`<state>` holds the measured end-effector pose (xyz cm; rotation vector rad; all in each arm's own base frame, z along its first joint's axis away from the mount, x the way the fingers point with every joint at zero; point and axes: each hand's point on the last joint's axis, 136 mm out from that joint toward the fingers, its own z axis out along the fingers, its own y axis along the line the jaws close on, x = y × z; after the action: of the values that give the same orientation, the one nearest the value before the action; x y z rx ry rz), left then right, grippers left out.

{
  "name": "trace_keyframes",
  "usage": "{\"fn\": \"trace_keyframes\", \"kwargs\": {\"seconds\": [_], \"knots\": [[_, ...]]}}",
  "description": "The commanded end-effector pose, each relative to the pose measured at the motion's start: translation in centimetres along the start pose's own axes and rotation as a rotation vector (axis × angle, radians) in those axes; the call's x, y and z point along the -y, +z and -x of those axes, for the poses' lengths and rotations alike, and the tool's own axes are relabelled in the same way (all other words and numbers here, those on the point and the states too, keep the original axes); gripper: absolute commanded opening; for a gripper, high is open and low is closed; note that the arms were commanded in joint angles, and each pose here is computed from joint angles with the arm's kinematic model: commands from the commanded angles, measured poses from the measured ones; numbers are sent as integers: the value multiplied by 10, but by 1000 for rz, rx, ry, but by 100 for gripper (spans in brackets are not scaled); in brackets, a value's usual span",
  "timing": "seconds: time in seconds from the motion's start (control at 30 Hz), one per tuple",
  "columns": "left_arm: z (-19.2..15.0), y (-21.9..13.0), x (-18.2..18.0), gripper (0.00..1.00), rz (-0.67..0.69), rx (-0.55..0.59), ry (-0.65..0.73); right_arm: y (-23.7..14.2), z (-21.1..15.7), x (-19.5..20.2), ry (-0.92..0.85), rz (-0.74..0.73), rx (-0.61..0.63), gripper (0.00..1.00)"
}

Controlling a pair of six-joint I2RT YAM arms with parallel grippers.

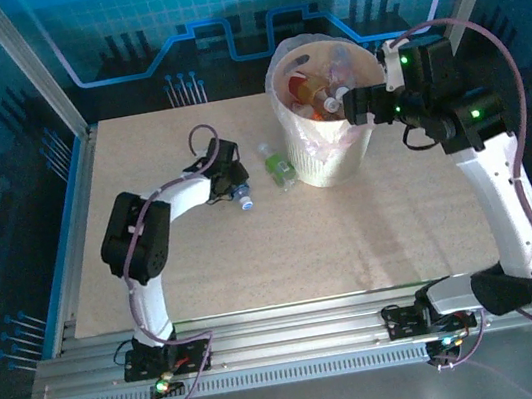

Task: Put the plastic bottles in the bin

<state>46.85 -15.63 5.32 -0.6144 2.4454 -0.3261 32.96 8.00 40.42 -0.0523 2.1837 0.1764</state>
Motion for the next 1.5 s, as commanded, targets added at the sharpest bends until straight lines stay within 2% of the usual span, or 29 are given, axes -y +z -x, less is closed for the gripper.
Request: {"fn": "trace_keyframes", "kwargs": {"seconds": [0.0, 0.23, 0.43, 0.63, 0.8, 0.97, 1.23, 1.47], "knots": [[39, -54, 22, 43, -74, 100, 71, -12, 1, -1, 32, 0, 47, 100], [89, -161, 89, 43, -334, 226, 151, -24, -15, 7, 71, -27, 67, 100], [124, -252, 164, 44, -551, 349, 261, -27, -24, 8, 81, -26, 90, 100], [132, -294, 232, 44, -702, 413, 381, -22, -37, 10, 98, -43, 69, 100], [134, -294, 276, 44, -800, 468, 483, -20, -47, 10, 122, -39, 65, 100], [136, -271, 305, 42, -835, 505, 600, -23, -54, 12, 138, -39, 71, 100], [135, -248, 336, 41, -853, 605, 765, -22, -61, 10, 147, -33, 65, 100], [128, -216, 341, 42, -824, 631, 858, -24, -65, 13, 154, -42, 66, 100]]}}
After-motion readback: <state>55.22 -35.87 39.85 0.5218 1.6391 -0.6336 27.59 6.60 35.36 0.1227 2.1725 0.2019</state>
